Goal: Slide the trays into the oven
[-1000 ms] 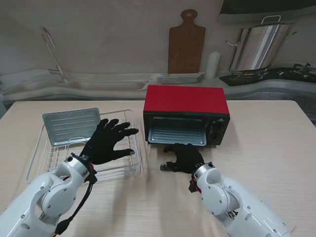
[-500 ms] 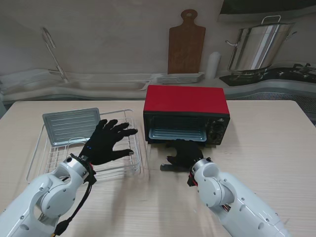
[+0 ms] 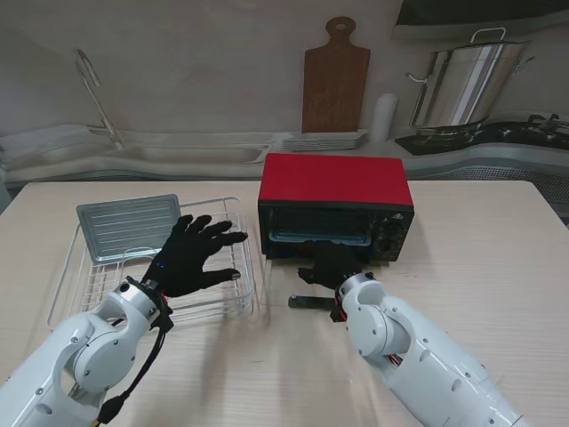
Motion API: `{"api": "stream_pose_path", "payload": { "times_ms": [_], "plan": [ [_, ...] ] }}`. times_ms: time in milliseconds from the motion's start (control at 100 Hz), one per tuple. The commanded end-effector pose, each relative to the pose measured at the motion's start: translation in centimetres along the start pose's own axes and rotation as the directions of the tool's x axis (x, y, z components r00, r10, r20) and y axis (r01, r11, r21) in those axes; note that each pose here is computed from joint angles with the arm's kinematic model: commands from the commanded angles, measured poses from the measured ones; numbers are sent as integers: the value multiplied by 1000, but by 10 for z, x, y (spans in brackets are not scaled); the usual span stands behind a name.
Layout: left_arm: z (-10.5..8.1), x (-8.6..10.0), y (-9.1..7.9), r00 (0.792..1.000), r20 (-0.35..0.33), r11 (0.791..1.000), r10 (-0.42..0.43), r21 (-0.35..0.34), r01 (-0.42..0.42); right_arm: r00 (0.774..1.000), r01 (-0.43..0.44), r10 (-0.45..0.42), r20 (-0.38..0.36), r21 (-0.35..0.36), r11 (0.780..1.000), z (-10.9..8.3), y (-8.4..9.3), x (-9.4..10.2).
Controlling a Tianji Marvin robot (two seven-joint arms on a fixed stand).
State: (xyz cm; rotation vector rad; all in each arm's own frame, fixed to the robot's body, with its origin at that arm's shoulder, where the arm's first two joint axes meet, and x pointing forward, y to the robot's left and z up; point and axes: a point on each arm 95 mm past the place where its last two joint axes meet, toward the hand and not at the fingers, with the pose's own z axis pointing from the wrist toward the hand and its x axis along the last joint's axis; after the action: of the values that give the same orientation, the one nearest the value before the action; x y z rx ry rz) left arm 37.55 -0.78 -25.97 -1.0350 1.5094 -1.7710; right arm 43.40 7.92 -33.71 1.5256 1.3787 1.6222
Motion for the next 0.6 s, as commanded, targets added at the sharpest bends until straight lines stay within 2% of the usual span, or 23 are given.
{"api": "stream_pose_path", "payload": {
  "times_ms": [0, 590],
  "plan": [
    [0, 2, 0, 1000, -2, 1000, -4, -11, 4, 1000, -10, 10, -2, 5, 1000, 5, 0, 6],
    [0, 0, -1, 1000, 5, 1000, -3, -16, 3, 998, -10, 12, 66, -25, 1000, 44, 2, 12]
  ]
}}
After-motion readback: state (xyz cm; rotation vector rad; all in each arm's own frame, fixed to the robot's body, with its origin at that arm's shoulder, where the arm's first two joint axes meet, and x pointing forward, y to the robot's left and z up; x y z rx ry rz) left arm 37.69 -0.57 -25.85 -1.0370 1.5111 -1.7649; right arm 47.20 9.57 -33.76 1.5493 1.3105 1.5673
